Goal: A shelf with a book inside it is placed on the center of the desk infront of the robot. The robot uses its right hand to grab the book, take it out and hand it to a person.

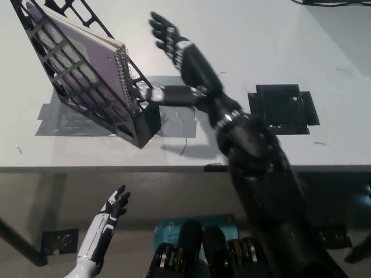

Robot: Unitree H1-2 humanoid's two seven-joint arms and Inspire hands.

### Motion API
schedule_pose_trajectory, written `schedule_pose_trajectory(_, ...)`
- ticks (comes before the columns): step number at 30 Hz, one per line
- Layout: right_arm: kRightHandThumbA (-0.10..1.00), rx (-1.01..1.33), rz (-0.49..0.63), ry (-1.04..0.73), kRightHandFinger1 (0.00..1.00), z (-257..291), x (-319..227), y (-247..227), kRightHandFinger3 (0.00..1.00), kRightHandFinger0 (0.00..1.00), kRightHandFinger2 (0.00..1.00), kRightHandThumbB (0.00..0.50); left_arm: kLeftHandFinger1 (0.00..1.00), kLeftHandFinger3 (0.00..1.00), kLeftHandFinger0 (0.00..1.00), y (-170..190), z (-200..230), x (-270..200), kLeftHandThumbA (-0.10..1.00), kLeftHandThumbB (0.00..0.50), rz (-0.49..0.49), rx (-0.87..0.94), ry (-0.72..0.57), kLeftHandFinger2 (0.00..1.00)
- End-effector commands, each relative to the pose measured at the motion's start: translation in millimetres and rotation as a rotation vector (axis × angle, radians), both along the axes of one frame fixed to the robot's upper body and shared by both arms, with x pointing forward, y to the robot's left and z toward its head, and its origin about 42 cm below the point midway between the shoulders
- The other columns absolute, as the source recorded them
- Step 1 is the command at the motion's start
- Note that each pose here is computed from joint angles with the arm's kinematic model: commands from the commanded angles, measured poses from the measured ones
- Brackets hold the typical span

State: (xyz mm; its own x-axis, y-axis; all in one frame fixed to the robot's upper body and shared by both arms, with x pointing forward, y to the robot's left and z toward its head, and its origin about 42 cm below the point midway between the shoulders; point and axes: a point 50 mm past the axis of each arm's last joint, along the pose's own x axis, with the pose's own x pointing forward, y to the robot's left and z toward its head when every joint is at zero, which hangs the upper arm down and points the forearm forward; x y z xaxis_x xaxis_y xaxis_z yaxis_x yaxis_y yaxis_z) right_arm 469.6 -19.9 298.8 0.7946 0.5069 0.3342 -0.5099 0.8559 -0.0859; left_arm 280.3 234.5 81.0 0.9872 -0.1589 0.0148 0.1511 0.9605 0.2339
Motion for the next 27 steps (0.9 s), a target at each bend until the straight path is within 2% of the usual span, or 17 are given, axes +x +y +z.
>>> schedule_pose_trajectory(1, 1.0, 0.031, 0.041, -0.055, 1.0, 30, 7, 33, 1.0, 1.0, 1.0, 0.302, 1.0, 1.0, 1.0, 1, 13, 5, 1.0, 0.344, -0.021, 0.005, -0.052, 1.0)
schedule_pose_trajectory(5, 1.0, 0.046, 0.056, -0.032, 1.0, 29, 9, 43, 1.0, 1.0, 1.0, 0.296, 1.0, 1.0, 1.0, 0, 15, 7, 1.0, 0.335, -0.023, 0.015, -0.061, 1.0)
schedule_pose_trajectory(9, 1.0, 0.082, 0.081, 0.001, 1.0, 28, 9, 57, 1.0, 1.0, 1.0, 0.347, 1.0, 1.0, 1.0, -1, 19, 9, 1.0, 0.343, -0.034, 0.042, -0.059, 1.0)
schedule_pose_trajectory(12, 1.0, 0.095, 0.099, 0.0, 1.0, 29, 6, 61, 1.0, 1.0, 1.0, 0.355, 1.0, 1.0, 1.0, 0, 21, 10, 1.0, 0.35, -0.034, 0.051, -0.061, 1.0)
schedule_pose_trajectory(13, 1.0, 0.092, 0.098, -0.004, 1.0, 27, 4, 62, 1.0, 1.0, 1.0, 0.371, 1.0, 1.0, 1.0, -1, 22, 10, 1.0, 0.357, -0.036, 0.058, -0.062, 1.0)
schedule_pose_trajectory(18, 1.0, 0.106, 0.106, 0.013, 1.0, 25, 0, 64, 1.0, 1.0, 1.0, 0.364, 1.0, 1.0, 1.0, 0, 22, 11, 1.0, 0.359, -0.044, 0.062, -0.067, 1.0)
schedule_pose_trajectory(20, 1.0, 0.111, 0.11, 0.015, 1.0, 25, -2, 64, 1.0, 1.0, 1.0, 0.386, 1.0, 1.0, 1.0, 0, 22, 12, 1.0, 0.357, -0.046, 0.059, -0.068, 1.0)
schedule_pose_trajectory(24, 1.0, 0.121, 0.12, 0.028, 1.0, 21, -5, 63, 1.0, 1.0, 1.0, 0.393, 1.0, 1.0, 1.0, 0, 21, 11, 1.0, 0.347, -0.049, 0.035, -0.057, 1.0)
schedule_pose_trajectory(27, 1.0, 0.131, 0.116, 0.04, 1.0, 18, -5, 60, 1.0, 1.0, 1.0, 0.378, 1.0, 1.0, 1.0, -1, 22, 13, 1.0, 0.345, -0.051, 0.037, -0.059, 1.0)
